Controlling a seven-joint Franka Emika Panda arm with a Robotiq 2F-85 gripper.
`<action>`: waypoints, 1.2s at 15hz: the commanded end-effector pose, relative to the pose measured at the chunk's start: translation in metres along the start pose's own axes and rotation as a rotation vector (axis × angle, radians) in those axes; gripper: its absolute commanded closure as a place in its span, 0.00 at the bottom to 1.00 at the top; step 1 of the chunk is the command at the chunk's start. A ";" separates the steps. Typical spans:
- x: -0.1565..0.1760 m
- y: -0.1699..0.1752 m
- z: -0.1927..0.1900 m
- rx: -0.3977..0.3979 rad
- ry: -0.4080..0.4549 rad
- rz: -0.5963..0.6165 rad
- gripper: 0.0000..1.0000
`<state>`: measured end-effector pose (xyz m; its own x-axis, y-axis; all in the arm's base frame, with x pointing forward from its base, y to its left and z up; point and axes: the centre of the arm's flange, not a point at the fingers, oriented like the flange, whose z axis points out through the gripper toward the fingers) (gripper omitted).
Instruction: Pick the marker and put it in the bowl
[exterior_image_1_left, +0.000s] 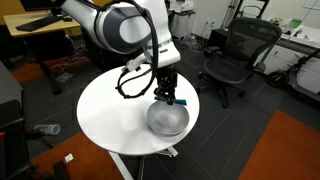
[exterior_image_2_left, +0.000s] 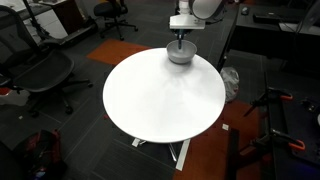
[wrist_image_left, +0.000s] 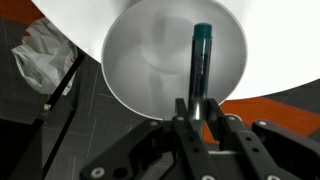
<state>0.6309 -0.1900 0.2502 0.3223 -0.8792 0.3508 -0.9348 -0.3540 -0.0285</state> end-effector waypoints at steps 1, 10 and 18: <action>0.011 -0.009 0.003 0.013 0.001 -0.006 0.42; 0.010 -0.004 0.006 0.007 0.008 -0.007 0.00; 0.006 -0.003 0.007 -0.003 0.007 -0.005 0.00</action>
